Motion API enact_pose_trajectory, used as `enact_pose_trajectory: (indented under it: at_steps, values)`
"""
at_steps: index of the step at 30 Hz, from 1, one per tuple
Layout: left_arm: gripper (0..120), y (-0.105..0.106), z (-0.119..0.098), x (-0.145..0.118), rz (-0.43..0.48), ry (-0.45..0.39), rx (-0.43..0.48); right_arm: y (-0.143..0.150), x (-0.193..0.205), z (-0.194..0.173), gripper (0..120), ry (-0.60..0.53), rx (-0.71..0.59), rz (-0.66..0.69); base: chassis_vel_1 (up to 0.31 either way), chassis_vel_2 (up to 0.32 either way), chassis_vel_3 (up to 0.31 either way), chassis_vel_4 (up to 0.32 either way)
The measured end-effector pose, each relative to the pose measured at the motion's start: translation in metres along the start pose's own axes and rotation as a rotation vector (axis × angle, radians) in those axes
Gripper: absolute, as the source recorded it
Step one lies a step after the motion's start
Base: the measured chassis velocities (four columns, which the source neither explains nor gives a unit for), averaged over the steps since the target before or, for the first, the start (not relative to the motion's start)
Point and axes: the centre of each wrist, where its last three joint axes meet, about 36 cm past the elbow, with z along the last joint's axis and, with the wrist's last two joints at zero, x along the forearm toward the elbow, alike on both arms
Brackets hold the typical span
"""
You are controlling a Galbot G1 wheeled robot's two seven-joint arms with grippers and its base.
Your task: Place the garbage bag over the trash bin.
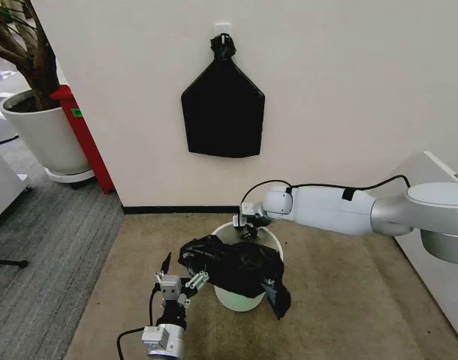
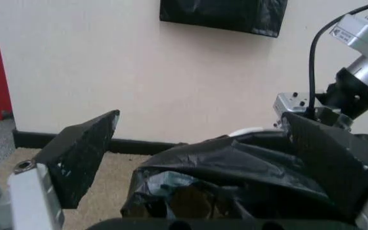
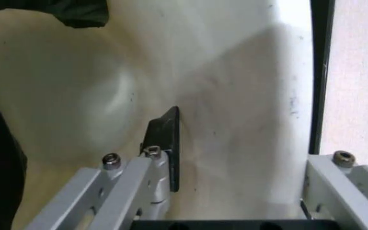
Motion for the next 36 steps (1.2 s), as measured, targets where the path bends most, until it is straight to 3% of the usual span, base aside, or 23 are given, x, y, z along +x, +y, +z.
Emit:
enact_pose_trajectory:
  at_steps: [18, 23, 32, 36]
  values:
    - [100, -0.002, 0.003, -0.006, 0.011, -0.007, 0.001, -0.004, 0.025, 0.022, 19, 0.015, -0.067, -0.001, 0.0, 0.0, 0.0, 0.0]
    - [100, -0.004, 0.005, -0.004, 0.014, -0.002, 0.005, 0.008, 0.04, 0.044, 10, -0.033, -0.287, 0.017, 0.0, 0.0, 0.0, 0.0]
    - [100, -0.009, 0.008, -0.012, 0.034, -0.011, 0.008, 0.037, 0.063, 0.074, 0, -0.015, -0.736, 0.105, 0.0, 0.0, 0.0, 0.0]
    - [100, -0.01, 0.009, -0.014, 0.038, -0.01, 0.007, 0.045, 0.067, 0.077, 0, 0.007, -0.821, 0.112, 0.0, 0.0, 0.0, 0.0]
